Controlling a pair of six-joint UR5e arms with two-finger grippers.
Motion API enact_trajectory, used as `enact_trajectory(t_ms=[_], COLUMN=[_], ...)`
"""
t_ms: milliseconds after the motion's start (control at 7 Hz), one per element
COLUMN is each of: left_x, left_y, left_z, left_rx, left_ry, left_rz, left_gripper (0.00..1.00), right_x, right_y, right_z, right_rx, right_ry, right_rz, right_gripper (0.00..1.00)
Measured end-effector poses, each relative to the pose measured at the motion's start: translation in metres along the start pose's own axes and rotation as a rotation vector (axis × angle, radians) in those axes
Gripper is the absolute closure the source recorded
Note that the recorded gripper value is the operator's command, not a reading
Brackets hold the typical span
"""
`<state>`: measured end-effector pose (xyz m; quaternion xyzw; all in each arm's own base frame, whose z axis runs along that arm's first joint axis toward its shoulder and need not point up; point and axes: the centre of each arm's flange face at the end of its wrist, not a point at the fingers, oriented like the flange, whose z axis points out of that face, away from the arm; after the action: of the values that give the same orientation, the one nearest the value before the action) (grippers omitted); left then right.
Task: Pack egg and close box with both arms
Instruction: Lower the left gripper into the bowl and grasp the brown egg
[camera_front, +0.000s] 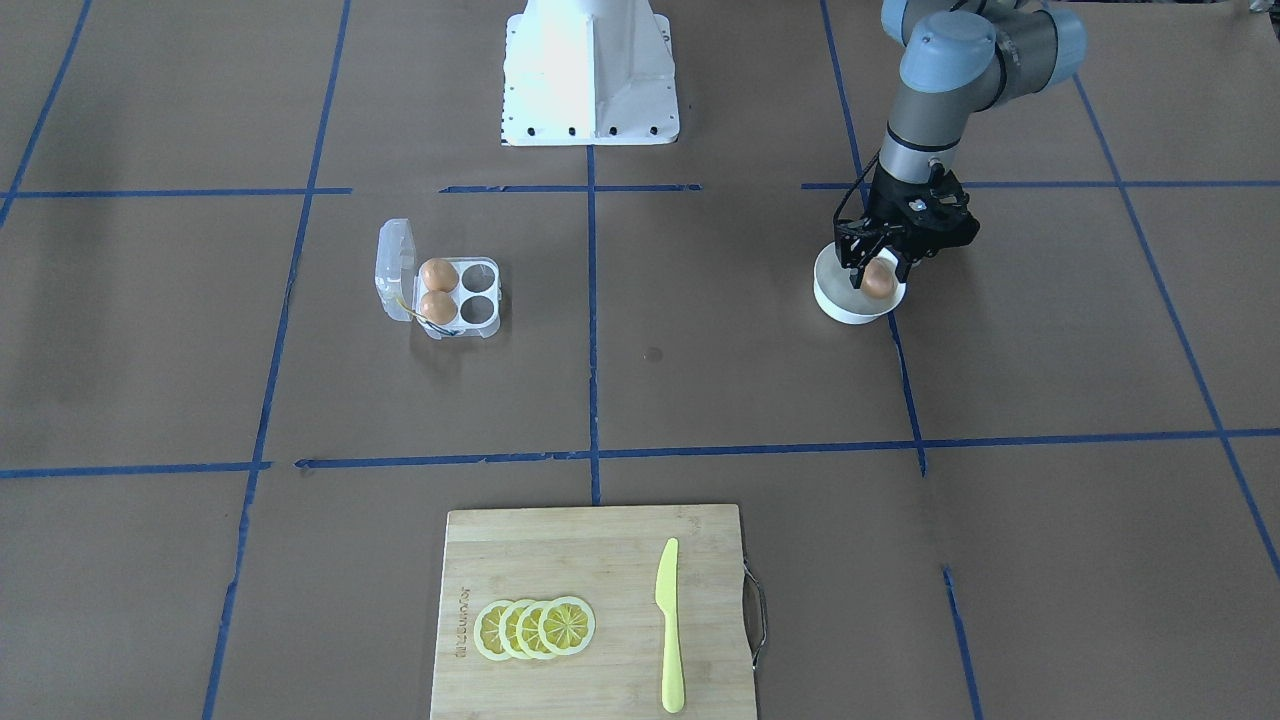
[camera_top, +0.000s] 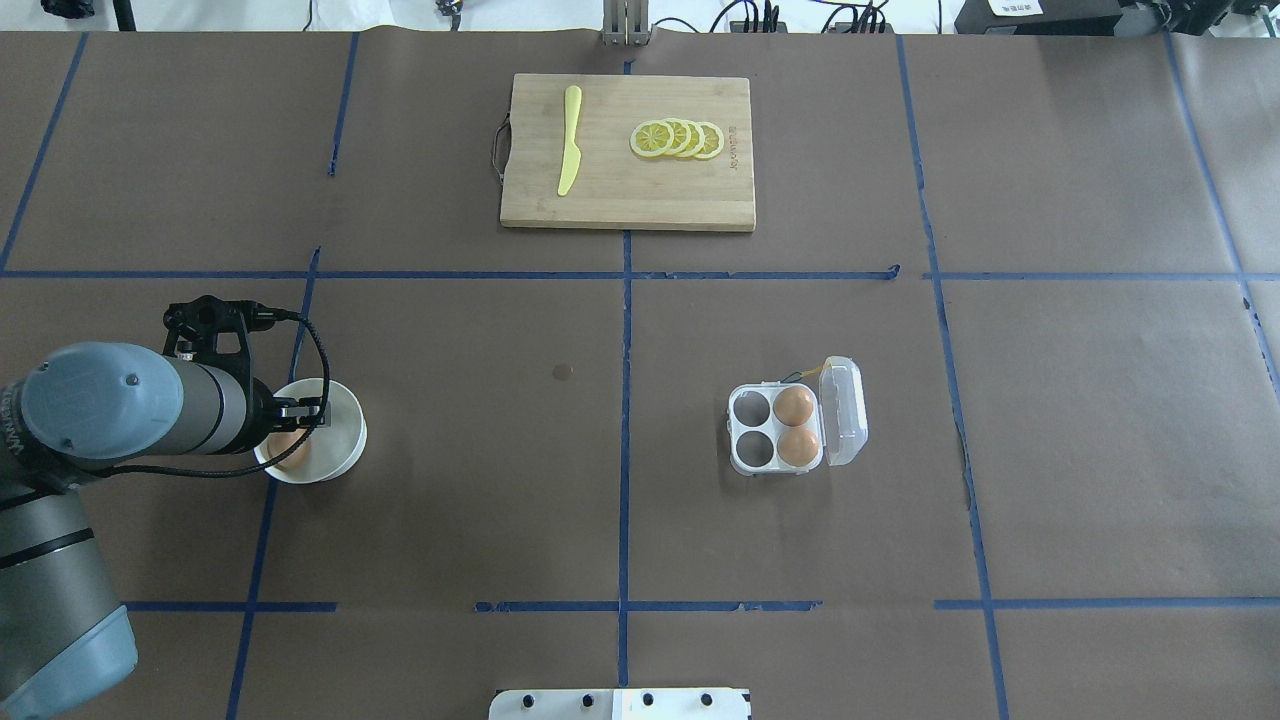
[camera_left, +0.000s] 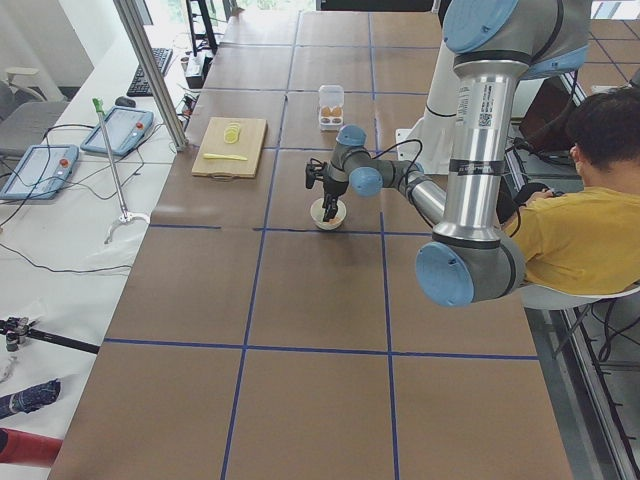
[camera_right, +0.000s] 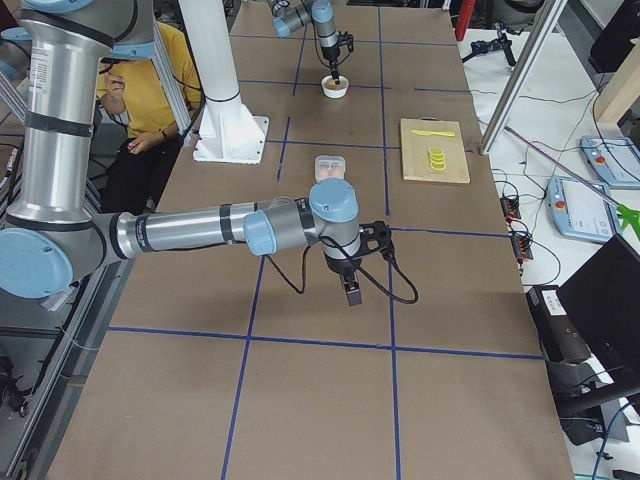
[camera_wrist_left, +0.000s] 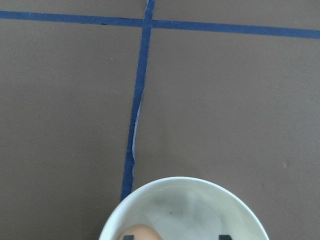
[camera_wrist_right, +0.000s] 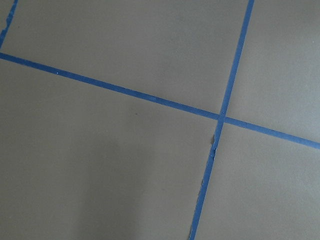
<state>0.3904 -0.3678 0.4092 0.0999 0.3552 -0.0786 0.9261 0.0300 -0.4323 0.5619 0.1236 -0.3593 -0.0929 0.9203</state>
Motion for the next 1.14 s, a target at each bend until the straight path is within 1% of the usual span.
enact_trajectory(t_ms=[1143], left_x=[0.006], left_y=[0.017], left_z=[0.011], left_rx=[-0.028], left_ry=[-0.007], left_rz=[0.029], left_gripper=[0.35], right_x=[0.001], right_y=[0.001], right_z=[0.0], right_rx=[-0.001], right_ry=[0.002], right_rz=[0.001], right_gripper=[0.0])
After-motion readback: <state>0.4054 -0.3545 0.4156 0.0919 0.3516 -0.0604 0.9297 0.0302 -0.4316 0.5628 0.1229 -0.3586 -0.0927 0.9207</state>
